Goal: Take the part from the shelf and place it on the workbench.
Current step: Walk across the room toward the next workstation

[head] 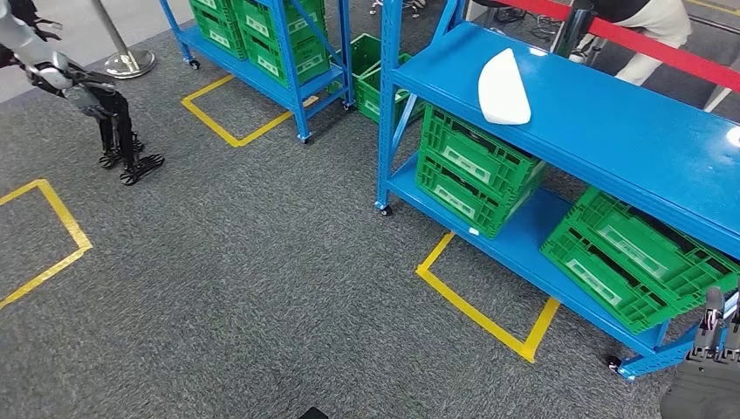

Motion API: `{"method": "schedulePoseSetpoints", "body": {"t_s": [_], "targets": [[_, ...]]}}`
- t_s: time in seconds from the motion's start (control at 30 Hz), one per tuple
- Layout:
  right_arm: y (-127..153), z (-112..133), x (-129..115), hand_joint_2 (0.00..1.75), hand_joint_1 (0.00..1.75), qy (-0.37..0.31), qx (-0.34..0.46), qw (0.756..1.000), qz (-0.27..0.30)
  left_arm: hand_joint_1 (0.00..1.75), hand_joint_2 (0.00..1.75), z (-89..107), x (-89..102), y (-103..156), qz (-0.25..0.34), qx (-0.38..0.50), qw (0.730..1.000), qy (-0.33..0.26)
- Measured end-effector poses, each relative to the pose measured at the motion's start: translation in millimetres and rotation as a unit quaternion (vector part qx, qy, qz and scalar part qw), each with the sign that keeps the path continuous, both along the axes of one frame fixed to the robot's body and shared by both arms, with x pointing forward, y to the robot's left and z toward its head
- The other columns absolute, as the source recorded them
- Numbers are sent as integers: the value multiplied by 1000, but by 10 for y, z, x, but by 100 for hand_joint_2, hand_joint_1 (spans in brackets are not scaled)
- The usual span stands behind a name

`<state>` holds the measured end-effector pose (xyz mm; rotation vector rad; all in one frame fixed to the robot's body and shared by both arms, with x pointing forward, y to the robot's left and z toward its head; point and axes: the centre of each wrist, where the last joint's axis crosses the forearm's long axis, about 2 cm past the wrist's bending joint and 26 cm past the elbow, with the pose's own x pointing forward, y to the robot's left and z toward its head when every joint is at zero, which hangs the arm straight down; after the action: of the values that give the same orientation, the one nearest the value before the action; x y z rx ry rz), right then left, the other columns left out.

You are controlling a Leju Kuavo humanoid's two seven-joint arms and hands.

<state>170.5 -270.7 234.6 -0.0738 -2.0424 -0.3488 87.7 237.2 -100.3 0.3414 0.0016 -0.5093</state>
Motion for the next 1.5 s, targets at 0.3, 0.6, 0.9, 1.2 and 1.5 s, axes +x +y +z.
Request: {"method": "schedulePoseSetpoints", "body": {"t_s": [0.3, 0.6, 0.9, 1.2, 1.5], "targets": [[-42, 0, 7, 0, 0, 16, -2, 1000, -10, 0, 0, 0, 4, -16, 20, -18, 1000, 13], [-44, 3, 9, 0, 0, 16, -2, 1000, -11, 0, 0, -1, 4, -5, 33, -21, 999, 16], [-44, 2, 19, 0, 0, 15, -2, 1000, -12, 0, 0, -8, -41, -20, 35, -22, 999, 20], [-41, -13, 7, 0, 0, 19, 2, 1000, -11, 0, 0, -1, -4, -21, 33, -24, 999, 17], [-33, -18, 10, 0, 0, 17, 4, 1000, -12, 0, 0, -9, -30, 7, 32, -20, 999, 19]]}}
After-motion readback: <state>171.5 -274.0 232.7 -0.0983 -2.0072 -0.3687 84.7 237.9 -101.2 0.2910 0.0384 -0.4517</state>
